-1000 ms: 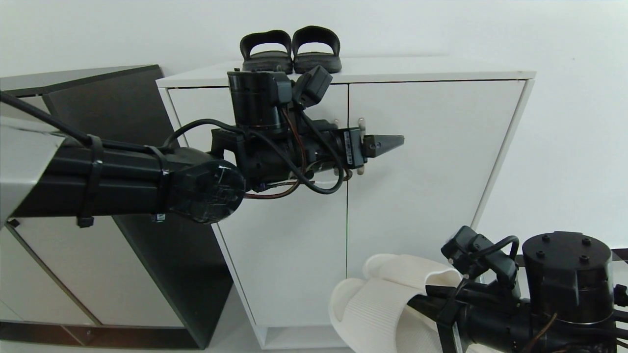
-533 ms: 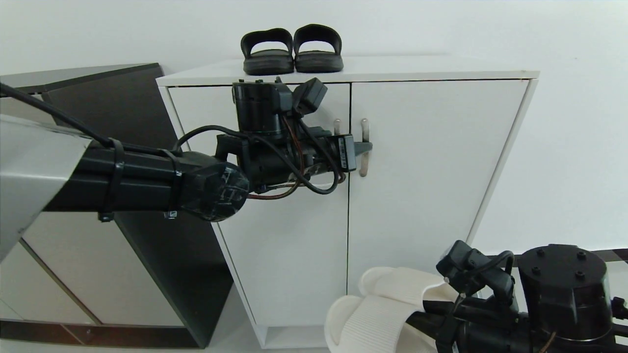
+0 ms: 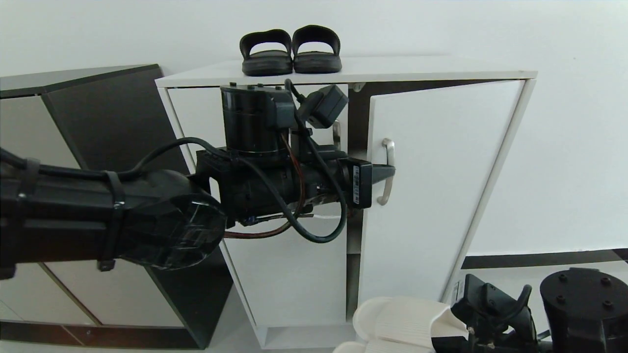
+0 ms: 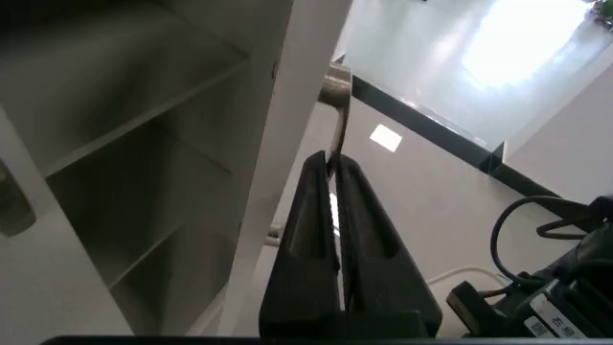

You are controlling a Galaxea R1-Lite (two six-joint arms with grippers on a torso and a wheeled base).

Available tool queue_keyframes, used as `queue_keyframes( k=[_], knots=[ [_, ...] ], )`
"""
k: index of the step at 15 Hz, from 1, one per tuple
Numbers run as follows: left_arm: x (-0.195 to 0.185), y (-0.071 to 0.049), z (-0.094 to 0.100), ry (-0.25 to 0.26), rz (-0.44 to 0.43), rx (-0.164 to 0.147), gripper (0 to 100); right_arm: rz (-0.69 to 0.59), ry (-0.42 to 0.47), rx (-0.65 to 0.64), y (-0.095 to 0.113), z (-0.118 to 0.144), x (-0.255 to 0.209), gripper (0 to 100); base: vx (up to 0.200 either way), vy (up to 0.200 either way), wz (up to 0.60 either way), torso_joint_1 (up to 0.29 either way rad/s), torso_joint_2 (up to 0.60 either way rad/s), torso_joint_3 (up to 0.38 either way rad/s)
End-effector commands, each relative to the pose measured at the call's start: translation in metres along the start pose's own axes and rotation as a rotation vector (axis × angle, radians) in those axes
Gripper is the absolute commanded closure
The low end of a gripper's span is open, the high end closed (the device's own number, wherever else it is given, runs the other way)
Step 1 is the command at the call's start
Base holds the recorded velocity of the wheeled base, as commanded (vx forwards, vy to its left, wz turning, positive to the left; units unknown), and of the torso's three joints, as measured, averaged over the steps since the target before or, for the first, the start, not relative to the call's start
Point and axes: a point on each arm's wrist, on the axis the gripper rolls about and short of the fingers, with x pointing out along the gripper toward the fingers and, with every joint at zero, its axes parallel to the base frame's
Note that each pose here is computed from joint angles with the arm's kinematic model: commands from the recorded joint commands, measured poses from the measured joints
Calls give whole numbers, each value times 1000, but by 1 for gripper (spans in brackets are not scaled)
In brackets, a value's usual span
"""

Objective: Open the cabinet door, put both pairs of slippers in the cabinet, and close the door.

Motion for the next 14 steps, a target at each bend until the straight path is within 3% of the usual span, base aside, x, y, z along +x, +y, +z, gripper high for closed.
queue_keyframes(
  k=[1, 5, 7, 8, 12, 14],
  knots=[
    [-15, -13, 6, -16, -18, 24, 100, 7, 2, -10, 2, -2, -3, 100, 0, 0, 0, 0, 0, 0],
    [-32, -19, -1, -6, -21, 29, 100, 9, 16, -17, 3, -6, -3, 100, 0, 0, 0, 0, 0, 0],
    [-38, -20, -5, -43, -23, 40, 100, 13, 22, -46, 4, -8, -4, 100, 0, 0, 0, 0, 0, 0],
    [-41, -10, -3, -91, 3, 49, 100, 15, 25, -50, 4, -9, -4, 100, 0, 0, 0, 0, 0, 0],
    [-34, 20, 3, -127, 105, 37, 100, 15, 27, -52, 5, -10, -6, 100, 0, 0, 0, 0, 0, 0],
    [-31, 27, 7, -144, 116, -4, 100, 15, 24, -53, 5, -10, -6, 100, 0, 0, 0, 0, 0, 0]
  ],
)
